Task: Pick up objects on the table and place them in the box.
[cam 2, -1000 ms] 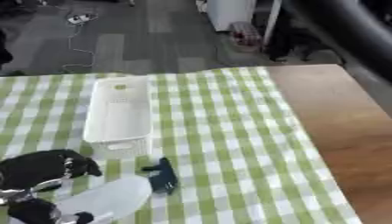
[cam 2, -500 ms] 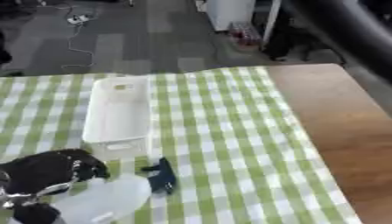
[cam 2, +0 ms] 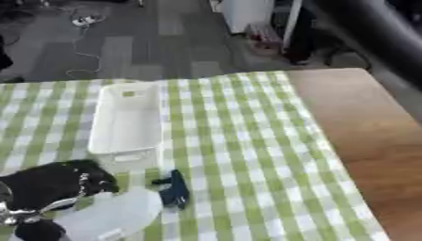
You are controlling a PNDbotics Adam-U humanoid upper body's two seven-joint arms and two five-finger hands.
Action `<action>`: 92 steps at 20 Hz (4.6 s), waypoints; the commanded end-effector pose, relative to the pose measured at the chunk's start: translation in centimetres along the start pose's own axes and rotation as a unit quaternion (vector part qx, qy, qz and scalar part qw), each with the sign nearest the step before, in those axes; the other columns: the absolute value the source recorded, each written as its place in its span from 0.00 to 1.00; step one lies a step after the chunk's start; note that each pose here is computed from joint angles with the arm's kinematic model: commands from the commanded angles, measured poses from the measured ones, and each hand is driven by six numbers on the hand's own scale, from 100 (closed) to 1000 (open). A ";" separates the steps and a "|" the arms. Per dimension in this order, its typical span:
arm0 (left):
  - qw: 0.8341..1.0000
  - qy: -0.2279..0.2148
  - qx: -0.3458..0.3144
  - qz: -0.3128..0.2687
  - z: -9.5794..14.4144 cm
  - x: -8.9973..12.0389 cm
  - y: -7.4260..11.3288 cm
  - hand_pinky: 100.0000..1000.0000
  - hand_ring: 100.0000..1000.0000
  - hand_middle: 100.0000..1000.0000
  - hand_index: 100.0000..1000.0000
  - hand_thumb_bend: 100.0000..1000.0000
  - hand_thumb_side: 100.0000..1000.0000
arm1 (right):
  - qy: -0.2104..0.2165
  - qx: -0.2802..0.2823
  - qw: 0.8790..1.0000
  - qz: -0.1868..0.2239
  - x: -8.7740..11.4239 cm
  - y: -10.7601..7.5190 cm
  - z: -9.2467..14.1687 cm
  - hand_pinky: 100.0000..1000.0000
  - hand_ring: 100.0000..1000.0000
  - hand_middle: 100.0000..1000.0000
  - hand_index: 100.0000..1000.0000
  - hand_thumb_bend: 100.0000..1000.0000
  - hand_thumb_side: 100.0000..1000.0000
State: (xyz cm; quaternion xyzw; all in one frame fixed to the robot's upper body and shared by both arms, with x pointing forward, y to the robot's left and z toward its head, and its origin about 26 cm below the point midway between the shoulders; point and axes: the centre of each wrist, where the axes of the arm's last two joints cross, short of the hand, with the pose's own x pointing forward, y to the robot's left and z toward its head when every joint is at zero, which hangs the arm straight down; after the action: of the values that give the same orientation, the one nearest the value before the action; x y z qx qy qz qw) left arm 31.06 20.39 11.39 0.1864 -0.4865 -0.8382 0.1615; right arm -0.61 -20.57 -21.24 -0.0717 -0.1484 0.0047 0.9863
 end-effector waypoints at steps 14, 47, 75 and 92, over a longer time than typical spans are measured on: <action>0.969 -0.038 -0.186 -0.155 1.0 -1.5 1.0 0.87 0.86 0.79 0.89 0.43 1.00 | -0.005 -0.001 1.000 0.007 0.0 -0.5 -0.1 0.57 0.57 0.49 0.61 0.00 0.94; 0.956 -0.057 -0.221 -0.182 -1.9 -1.2 -0.3 0.90 0.88 0.79 0.90 0.40 1.00 | -0.028 0.006 0.999 0.028 0.5 -1.4 -0.4 0.56 0.56 0.49 0.61 0.00 0.93; 0.957 -0.046 -0.219 -0.184 -2.1 -1.6 -2.4 0.00 0.00 0.11 0.38 0.00 0.64 | -0.033 0.009 0.999 0.030 0.5 -1.5 -0.5 0.56 0.56 0.49 0.61 0.00 0.94; 0.976 -0.092 -0.066 -0.184 6.0 -0.3 5.7 0.00 0.00 0.02 0.32 0.00 0.59 | -0.019 0.007 1.000 0.014 0.1 -0.9 -0.4 0.57 0.56 0.49 0.61 0.00 0.93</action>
State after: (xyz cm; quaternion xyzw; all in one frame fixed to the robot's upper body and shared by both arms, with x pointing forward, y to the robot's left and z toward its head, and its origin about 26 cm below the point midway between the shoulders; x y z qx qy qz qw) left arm 29.07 21.88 17.68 0.2206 -0.5364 -0.8100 0.0863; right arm -0.23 -21.64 -21.46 -0.0673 -0.1686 0.0258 0.9830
